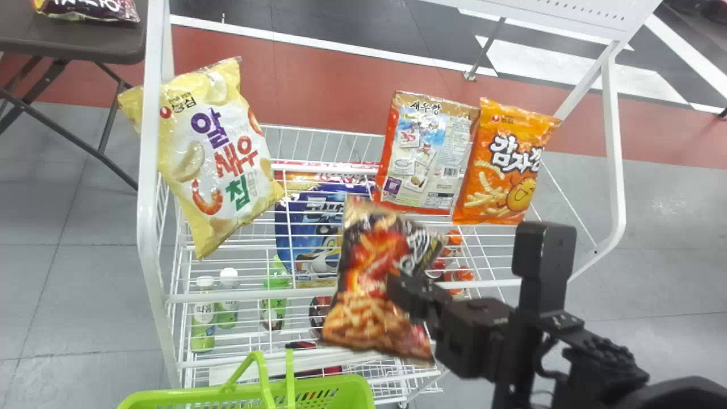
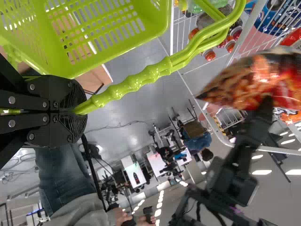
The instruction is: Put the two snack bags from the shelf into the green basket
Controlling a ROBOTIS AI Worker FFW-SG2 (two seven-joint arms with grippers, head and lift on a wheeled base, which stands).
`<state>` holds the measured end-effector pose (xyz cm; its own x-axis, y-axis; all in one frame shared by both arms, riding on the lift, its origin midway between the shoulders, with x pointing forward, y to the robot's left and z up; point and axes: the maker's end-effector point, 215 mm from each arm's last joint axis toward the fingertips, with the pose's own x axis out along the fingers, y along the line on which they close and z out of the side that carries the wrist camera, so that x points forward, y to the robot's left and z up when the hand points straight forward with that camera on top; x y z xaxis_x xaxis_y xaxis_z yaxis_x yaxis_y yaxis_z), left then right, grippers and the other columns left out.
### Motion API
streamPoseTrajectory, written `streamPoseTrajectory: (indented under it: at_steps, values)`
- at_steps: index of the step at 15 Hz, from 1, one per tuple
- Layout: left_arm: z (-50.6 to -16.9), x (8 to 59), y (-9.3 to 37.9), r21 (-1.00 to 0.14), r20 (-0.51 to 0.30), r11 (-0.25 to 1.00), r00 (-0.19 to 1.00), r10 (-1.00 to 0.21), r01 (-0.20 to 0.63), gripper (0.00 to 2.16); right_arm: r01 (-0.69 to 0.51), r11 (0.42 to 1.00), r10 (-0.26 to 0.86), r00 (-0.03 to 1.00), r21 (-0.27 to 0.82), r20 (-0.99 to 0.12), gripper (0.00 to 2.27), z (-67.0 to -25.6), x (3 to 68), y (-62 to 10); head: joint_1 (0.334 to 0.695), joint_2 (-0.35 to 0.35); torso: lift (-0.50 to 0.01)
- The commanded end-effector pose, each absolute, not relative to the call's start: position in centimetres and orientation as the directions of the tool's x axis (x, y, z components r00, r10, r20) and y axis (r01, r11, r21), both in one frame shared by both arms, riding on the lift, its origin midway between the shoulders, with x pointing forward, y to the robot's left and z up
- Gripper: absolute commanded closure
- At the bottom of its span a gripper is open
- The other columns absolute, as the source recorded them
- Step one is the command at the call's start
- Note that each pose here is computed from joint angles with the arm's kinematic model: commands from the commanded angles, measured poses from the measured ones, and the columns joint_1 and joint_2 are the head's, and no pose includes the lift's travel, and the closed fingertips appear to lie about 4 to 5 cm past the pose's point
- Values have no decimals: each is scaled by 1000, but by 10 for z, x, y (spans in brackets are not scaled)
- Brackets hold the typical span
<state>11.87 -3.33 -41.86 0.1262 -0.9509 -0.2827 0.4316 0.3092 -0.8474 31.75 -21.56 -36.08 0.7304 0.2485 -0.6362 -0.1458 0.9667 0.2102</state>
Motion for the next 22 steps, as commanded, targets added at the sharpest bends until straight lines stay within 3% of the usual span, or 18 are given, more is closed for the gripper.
streamPoseTrajectory:
  at_steps: [1, 2, 8, 12, 16, 22]
  values:
    - [-418, 120, -33, -845, -285, 312, 128, -950, 434, 1814, -137, 965, 259, 633, 223, -730, 2128, -376, 276, -216, 695, -350, -11]
    - [-418, 120, -33, -845, -285, 312, 128, -950, 434, 1814, -135, 962, 270, 585, 237, -765, 2128, -382, 258, -215, 695, -350, -11]
    - [-415, 122, -35, -844, -279, 308, 132, -951, 439, 1814, -179, 959, 285, 597, 221, -750, 2128, -365, 258, -212, 695, -350, -11]
    - [-413, 120, -36, -845, -276, 305, 129, -952, 439, 1814, -183, 947, 319, 472, 263, -822, 2125, -416, 229, -192, 695, -350, -11]
    - [-413, 118, -39, -846, -273, 300, 125, -954, 441, 1814, -239, 917, 391, 371, 321, -842, 2128, -440, 201, -148, 695, -350, -11]
    - [-409, 114, -40, -848, -261, 292, 130, -957, 443, 1814, -378, 887, 365, 222, 265, -904, 2125, -490, 160, -85, 695, -350, -11]
